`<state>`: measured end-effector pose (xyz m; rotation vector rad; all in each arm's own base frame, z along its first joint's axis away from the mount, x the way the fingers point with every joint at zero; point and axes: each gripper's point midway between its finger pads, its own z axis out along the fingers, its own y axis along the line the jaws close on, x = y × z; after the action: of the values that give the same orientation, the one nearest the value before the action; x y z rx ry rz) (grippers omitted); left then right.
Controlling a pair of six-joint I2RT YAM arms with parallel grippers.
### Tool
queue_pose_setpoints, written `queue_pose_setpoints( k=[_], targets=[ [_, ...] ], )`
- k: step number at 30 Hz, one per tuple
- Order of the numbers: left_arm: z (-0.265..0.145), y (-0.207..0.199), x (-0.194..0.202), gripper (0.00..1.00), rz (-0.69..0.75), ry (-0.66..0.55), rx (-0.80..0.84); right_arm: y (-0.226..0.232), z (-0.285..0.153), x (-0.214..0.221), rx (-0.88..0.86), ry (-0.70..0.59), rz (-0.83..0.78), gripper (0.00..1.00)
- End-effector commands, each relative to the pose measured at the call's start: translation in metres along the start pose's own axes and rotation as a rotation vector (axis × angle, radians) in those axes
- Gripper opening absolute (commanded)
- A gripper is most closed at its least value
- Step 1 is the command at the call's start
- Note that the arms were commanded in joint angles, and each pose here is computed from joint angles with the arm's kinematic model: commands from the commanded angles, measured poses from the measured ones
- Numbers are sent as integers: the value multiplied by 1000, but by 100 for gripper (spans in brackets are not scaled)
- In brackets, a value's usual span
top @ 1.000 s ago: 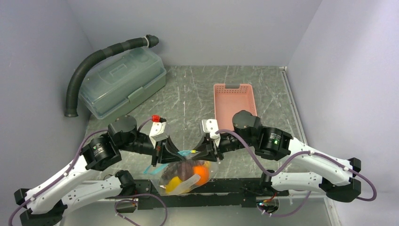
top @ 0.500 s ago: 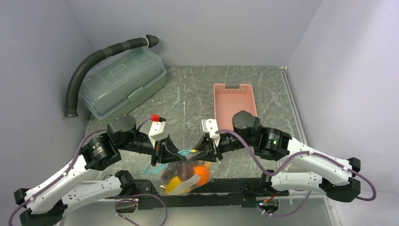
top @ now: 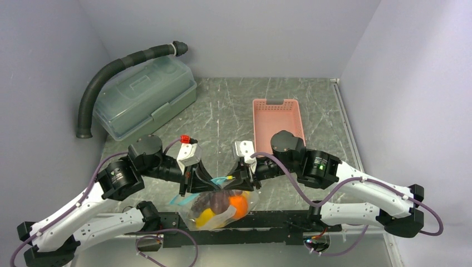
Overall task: Place the food in the zip-top bag and seal the zipper
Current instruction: Zip the zipper food storage bag at the center of the board.
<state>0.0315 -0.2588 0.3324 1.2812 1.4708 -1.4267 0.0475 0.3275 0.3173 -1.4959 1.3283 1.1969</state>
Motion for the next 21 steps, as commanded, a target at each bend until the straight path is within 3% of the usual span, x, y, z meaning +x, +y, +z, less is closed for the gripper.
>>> queue_pose_setpoints(
  k=[1,3,6,10,13,17,21],
  targets=[
    [-1,-14,-26,0,81,-80,63,1,-2,-21,-7,-59,-32,28],
    [-1,-14,-25,0,79,-76,66,2,-2,-21,-11,-56,-35,22],
    [-1,-14,-23,0,75,-70,61,2,-3,-20,-13,-47,-36,0],
    [-2,-11,-20,2,68,-54,41,4,-5,-18,-18,-36,-34,0],
    [-4,-7,-18,11,67,-40,12,5,-8,-16,-11,-17,-25,0],
    [-8,-3,-20,40,74,-32,-31,5,-12,-13,-3,30,6,0],
    [-12,-1,-29,52,101,-51,-65,5,-13,-7,1,82,53,0]
  ],
)
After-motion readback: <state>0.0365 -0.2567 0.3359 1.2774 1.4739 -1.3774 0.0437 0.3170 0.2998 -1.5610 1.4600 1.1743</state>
